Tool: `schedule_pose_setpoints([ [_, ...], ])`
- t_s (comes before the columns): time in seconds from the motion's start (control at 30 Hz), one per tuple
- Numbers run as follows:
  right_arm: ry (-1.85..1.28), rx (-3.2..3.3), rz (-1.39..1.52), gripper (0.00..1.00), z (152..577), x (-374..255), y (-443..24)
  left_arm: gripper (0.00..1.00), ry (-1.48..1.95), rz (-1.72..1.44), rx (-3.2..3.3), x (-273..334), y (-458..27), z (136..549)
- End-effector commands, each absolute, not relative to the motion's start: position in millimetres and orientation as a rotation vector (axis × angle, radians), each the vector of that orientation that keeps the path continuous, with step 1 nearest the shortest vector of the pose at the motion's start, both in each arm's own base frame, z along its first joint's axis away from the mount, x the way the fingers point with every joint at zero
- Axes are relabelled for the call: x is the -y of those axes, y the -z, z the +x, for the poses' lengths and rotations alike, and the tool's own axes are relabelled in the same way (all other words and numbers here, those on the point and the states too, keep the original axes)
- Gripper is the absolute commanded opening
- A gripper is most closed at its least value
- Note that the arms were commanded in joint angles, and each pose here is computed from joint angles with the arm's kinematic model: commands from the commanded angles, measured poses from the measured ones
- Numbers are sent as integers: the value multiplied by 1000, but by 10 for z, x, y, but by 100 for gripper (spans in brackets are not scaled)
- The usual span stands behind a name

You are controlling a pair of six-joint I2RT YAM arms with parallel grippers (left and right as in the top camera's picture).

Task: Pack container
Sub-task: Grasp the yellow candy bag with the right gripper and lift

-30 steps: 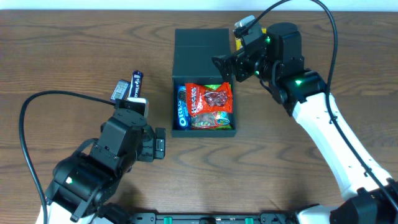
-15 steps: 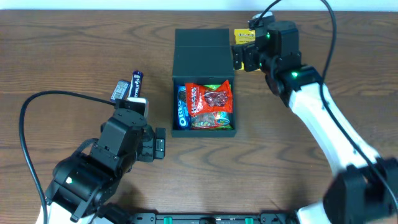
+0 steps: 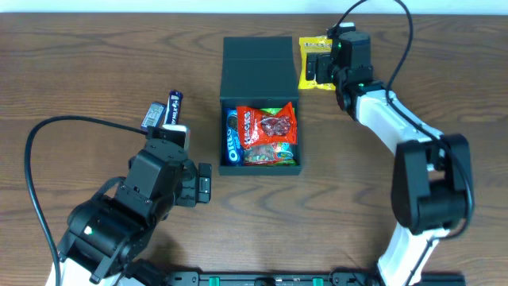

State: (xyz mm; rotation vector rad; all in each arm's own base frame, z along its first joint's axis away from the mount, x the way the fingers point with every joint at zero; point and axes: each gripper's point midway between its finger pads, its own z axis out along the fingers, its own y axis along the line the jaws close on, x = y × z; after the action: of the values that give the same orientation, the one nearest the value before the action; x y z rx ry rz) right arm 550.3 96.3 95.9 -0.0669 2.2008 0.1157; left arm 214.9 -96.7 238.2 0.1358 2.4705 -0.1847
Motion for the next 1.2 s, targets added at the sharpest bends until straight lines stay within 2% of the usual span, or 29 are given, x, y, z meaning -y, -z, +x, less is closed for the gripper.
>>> schedule_pose_setpoints([
  [0.0,-108,-2218,-40,99,5571,-932,-682,95,177,135,-2453,953,-2442,2167],
  [0.13,-109,-2211,-39,94,5647,-946,-433,95,177,135,-2453,953,-2442,2167],
  [0.37,-100,-2242,-40,78,5656,-941,-42,95,177,135,-2453,953,-2442,2167],
  [0.63,-97,-2265,-41,40,5631,-940,95,95,177,135,-2453,953,-2442,2167],
  [0.77,-98,-2265,-41,11,5631,-940,95,95,177,135,-2453,953,-2442,2167],
  [0.83,-97,-2271,-42,1,5621,-943,106,95,177,135,-2453,953,-2442,2167],
  [1.0,-142,-2276,34,1,5610,-952,62,95,177,135,-2453,953,-2442,2167],
  [1.17,-210,-2204,29,1,5663,-1036,-417,95,177,135,-2453,953,-2442,2167],
])
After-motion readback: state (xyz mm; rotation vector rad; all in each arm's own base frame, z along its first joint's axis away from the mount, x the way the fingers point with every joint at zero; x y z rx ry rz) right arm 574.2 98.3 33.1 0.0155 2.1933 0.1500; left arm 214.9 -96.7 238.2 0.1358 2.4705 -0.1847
